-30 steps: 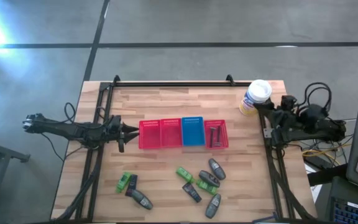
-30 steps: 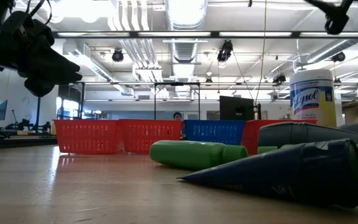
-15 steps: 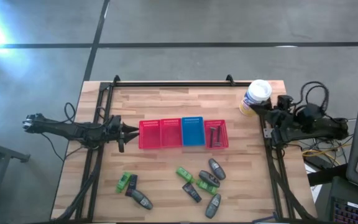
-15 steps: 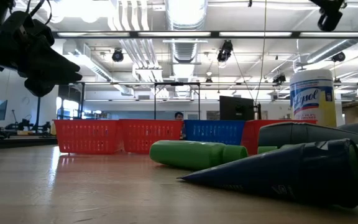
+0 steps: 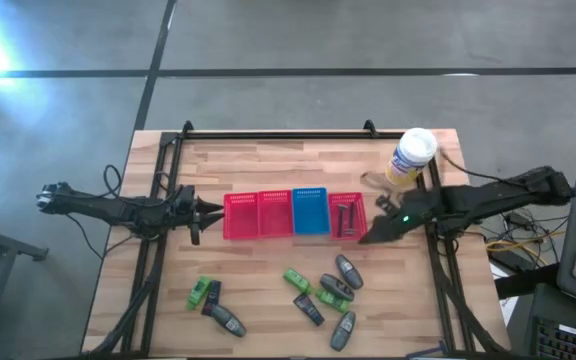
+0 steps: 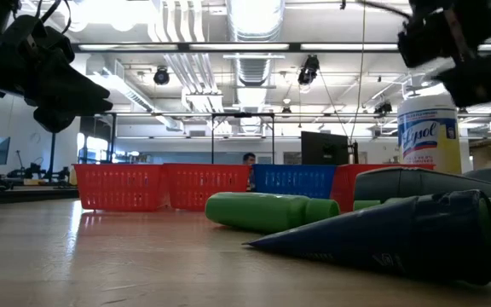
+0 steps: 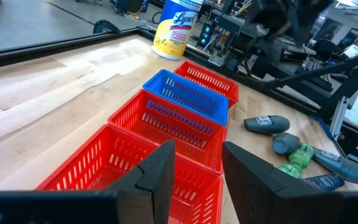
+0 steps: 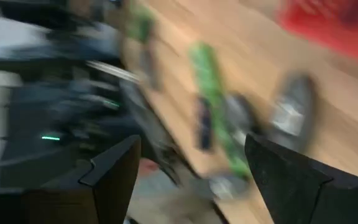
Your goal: Pick & Place Travel size toiletries
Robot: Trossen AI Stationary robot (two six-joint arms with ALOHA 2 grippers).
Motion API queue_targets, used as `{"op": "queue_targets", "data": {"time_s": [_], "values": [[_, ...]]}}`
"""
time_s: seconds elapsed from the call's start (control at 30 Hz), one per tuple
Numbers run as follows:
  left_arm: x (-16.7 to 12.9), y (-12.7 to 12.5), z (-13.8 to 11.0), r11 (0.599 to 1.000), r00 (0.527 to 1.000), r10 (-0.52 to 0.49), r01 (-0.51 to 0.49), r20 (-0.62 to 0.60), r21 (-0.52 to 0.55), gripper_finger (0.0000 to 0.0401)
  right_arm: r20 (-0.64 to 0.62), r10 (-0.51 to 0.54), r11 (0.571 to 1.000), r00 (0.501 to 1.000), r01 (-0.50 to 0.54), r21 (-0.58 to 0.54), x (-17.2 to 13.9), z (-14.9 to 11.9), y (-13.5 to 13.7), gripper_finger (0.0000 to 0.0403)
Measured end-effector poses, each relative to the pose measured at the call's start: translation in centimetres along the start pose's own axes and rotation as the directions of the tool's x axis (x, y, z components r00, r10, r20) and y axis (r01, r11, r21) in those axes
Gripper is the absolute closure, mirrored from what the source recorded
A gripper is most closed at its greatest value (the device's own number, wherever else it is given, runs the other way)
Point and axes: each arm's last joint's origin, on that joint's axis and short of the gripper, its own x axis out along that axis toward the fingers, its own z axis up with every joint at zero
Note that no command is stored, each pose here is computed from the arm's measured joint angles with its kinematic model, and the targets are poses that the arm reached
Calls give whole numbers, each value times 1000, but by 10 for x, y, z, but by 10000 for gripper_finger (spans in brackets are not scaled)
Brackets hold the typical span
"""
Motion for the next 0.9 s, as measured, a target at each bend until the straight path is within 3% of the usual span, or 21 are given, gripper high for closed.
{"op": "queue_targets", "data": {"time_s": [0.17, 0.4, 0.6, 0.7, 0.9], "values": [[0, 0, 0, 1000, 1000, 0, 0, 0, 0, 263, -77, -288, 956, 955, 291, 31, 23, -4, 4, 115], [0, 0, 0, 1000, 1000, 0, 0, 0, 0, 263, -137, -460, 886, 877, 463, -8, 67, -10, 18, 100], [0, 0, 0, 1000, 1000, 0, 0, 0, 0, 263, -152, -680, 733, 718, 674, -93, 106, -22, 8, 91], [0, 0, 0, 1000, 1000, 0, 0, 0, 0, 263, -123, -727, 686, 675, 718, -115, 121, -24, 9, 86], [0, 0, 0, 1000, 1000, 0, 0, 0, 0, 263, -104, -723, 690, 683, 705, -163, 144, -24, 25, 76]]}}
